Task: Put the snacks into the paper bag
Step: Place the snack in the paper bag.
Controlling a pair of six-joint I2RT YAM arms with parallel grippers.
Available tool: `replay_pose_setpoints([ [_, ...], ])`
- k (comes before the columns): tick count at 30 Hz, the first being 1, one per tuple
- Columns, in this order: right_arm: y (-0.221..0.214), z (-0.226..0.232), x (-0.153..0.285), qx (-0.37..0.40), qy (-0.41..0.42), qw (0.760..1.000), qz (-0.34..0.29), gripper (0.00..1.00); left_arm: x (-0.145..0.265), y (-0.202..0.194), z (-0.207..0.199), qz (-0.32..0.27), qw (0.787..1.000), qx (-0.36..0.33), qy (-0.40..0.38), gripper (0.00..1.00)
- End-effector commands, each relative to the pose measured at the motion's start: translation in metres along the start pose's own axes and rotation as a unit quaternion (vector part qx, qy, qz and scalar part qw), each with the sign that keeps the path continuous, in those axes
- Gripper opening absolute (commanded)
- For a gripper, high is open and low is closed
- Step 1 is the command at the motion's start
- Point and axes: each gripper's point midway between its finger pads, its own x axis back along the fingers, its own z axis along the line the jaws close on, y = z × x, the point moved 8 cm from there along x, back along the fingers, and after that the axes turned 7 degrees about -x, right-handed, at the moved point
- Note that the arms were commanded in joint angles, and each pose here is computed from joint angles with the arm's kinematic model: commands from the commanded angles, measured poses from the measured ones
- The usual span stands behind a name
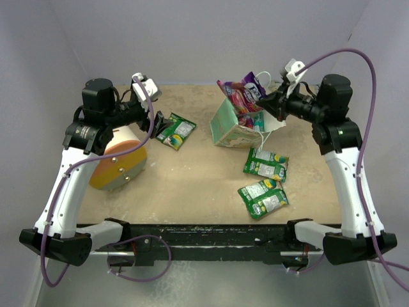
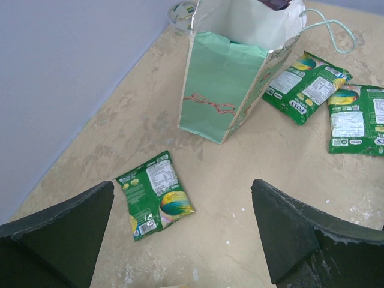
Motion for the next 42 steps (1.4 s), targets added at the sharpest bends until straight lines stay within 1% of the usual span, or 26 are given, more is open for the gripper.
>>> replay_pose_setpoints([
  [1,-0.008,-0.017,0.019,0.033,-0.108,0.993,0.026,0.0,0.0,0.001,0.005,-0.005,1.0,-0.015,0.006,0.99],
  [6,-0.02,-0.029,0.019,0.046,-0.146,0.987,0.053,0.0,-0.002,0.0,0.004,-0.006,1.0,-0.014,0.0,0.99],
  [10,-0.031,-0.04,0.011,0.048,-0.148,0.983,0.093,0.0,-0.003,-0.001,0.003,-0.006,1.0,-0.013,-0.005,0.99],
  [17,-0.055,-0.051,-0.016,0.038,-0.085,0.986,0.141,0.0,-0.002,-0.002,0.002,-0.006,1.0,-0.015,-0.009,0.99],
  [22,-0.062,-0.06,-0.035,0.017,-0.08,0.987,0.137,0.0,-0.004,-0.003,0.0,-0.008,1.0,-0.014,-0.016,0.99],
  [27,-0.061,-0.07,-0.067,-0.011,-0.082,0.988,0.131,0.0,-0.004,-0.003,0.0,-0.009,1.0,-0.014,-0.019,0.99],
  [30,-0.06,-0.068,-0.092,-0.009,-0.081,0.987,0.136,0.0,-0.004,-0.004,-0.001,-0.008,1.0,-0.013,-0.019,0.99],
  [34,-0.051,-0.066,-0.122,0.005,-0.088,0.989,0.119,0.0,-0.003,-0.005,-0.001,-0.007,1.0,-0.015,-0.017,0.99],
  [41,-0.03,-0.079,-0.161,0.013,-0.097,0.991,0.092,0.0,-0.003,-0.006,-0.001,-0.004,1.0,-0.016,-0.016,0.99],
  [42,-0.033,-0.082,-0.168,0.011,-0.097,0.991,0.097,0.0,-0.003,-0.005,0.0,-0.004,1.0,-0.017,-0.015,0.99],
])
